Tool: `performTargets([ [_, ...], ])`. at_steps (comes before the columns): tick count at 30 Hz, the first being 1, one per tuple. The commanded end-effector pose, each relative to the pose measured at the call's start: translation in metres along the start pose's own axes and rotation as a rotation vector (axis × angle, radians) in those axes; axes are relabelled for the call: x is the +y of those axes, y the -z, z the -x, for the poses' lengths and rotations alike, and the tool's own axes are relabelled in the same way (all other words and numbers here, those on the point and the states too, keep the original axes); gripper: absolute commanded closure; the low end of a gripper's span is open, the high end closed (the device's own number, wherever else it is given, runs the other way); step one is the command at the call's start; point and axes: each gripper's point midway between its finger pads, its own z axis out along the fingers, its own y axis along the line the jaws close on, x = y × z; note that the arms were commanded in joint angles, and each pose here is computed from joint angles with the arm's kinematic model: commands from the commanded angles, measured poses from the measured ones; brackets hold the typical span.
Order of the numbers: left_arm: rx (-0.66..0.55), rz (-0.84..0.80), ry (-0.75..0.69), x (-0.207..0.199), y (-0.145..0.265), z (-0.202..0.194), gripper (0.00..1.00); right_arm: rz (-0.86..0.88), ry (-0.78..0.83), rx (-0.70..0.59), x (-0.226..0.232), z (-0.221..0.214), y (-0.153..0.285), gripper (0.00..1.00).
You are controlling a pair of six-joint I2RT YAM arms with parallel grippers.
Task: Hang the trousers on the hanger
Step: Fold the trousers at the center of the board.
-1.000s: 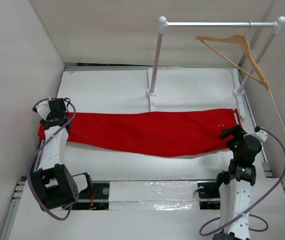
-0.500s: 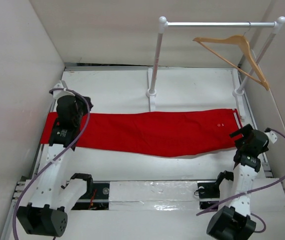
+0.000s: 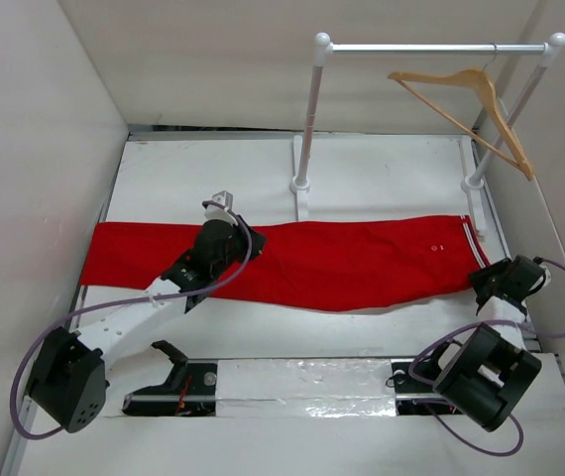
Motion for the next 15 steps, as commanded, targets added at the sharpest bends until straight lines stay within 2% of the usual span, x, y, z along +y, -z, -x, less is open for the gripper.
performTargets([
  [1,-0.054,-0.062,-0.013,-0.014,-0.004,-0.003,1.0,0.11,-0.01,-0.119,0.023,0.027,0.001,0.63],
  [2,-0.036,-0.05,-0.038,-0.012,-0.006,-0.014,1.0,0.124,-0.018,-0.142,0.025,0.03,0.003,0.82],
  [3,-0.047,-0.018,-0.055,-0.007,-0.008,-0.018,1.0,0.159,-0.008,-0.173,0.031,0.035,0.007,0.95],
  [4,-0.024,-0.02,-0.084,-0.013,-0.006,-0.032,1.0,0.184,0.001,-0.186,0.033,0.033,0.01,1.0],
  [5,-0.011,-0.003,-0.103,-0.011,-0.008,-0.04,1.0,0.252,0.045,-0.252,0.048,0.042,0.024,1.0],
  [7,-0.025,0.034,-0.127,-0.009,-0.008,-0.045,1.0,0.386,0.13,-0.282,0.075,0.036,0.043,1.0],
  [8,-0.017,0.036,-0.139,-0.012,-0.007,-0.053,1.0,0.466,0.215,-0.336,0.092,0.041,0.062,1.0],
  [10,-0.025,0.054,-0.128,-0.006,-0.008,-0.057,1.0,0.588,0.313,-0.266,0.118,0.016,0.083,1.0],
  [11,-0.011,0.06,-0.129,0.001,-0.008,-0.065,1.0,0.682,0.371,-0.292,0.137,0.014,0.105,1.0],
  [15,0.012,0.092,-0.126,0.018,-0.012,-0.08,1.0,0.879,0.464,-0.213,0.177,-0.023,0.151,1.0],
])
